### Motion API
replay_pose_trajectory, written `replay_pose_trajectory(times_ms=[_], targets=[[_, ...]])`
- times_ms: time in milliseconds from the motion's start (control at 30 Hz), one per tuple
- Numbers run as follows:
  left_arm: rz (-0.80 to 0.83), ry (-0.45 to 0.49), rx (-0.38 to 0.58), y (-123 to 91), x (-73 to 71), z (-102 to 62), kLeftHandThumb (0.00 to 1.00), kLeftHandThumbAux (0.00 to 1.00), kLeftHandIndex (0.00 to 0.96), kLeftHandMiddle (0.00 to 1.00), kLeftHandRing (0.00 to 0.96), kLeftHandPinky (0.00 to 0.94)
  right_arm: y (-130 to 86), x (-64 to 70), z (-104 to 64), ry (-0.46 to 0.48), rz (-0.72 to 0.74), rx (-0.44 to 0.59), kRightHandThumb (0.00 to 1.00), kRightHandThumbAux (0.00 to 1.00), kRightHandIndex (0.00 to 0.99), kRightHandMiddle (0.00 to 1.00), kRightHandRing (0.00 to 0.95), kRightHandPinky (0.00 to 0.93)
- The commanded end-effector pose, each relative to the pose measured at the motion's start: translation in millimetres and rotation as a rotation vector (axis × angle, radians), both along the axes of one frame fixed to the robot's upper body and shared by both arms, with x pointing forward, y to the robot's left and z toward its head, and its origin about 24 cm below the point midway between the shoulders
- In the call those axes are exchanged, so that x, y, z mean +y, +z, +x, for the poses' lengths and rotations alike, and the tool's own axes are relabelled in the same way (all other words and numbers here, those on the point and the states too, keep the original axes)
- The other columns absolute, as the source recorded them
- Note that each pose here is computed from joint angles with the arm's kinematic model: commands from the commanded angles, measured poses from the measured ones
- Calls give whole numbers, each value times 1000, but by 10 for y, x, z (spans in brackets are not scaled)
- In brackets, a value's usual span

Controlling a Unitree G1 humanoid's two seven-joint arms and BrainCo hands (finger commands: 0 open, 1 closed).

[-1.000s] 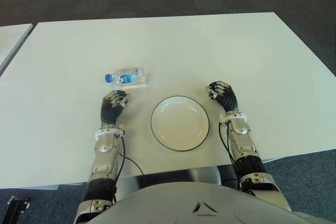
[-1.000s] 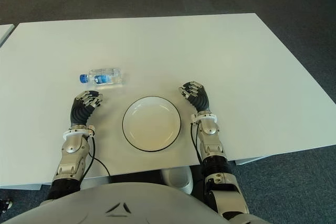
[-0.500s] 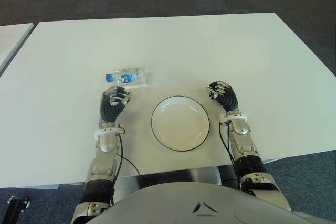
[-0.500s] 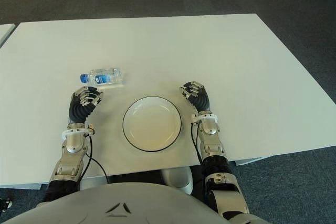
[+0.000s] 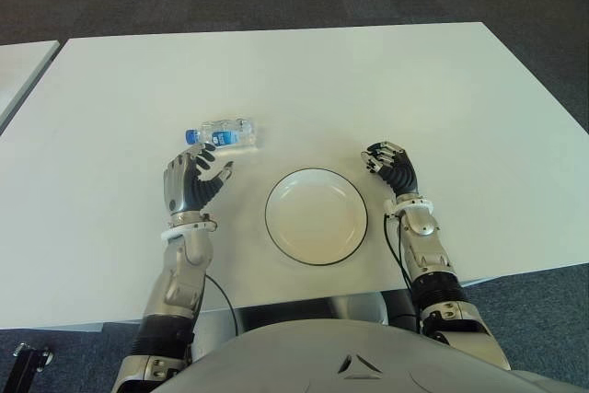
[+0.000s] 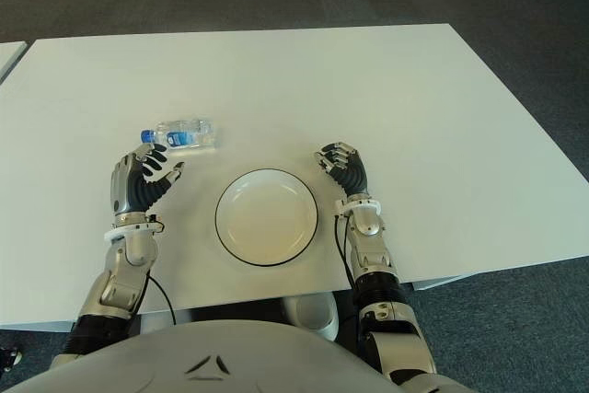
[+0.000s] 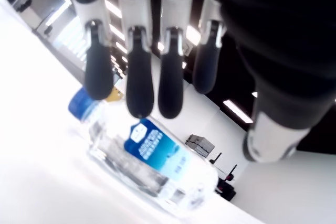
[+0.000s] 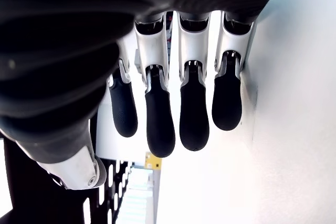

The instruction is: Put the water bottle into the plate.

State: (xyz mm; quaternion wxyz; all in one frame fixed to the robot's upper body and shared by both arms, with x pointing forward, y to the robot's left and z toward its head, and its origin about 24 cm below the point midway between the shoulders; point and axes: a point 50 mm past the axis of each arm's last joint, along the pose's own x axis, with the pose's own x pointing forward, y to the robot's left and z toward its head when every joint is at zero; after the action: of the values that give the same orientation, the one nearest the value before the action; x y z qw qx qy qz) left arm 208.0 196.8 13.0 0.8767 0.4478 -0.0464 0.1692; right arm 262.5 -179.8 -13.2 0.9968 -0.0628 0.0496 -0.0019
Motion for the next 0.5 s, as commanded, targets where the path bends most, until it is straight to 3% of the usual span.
replay_pose_trajectory(times_ms=[33,400,500], targets=[[128,-12,-16,70,14,70,834,681,380,545,618,629,-134,7,-75,-12,13,76,708,730,433,597,598,595],[280,-8,-1,122,86,268,836,680,380,553,589,555,-136,10,-78,-10,-1,68,708,731,433,594,595,590],[306,-10,-2,131,92,298,836,677,420,475,424,414,-135,12,-79,-8,1,68,708,730,433,597,597,592]])
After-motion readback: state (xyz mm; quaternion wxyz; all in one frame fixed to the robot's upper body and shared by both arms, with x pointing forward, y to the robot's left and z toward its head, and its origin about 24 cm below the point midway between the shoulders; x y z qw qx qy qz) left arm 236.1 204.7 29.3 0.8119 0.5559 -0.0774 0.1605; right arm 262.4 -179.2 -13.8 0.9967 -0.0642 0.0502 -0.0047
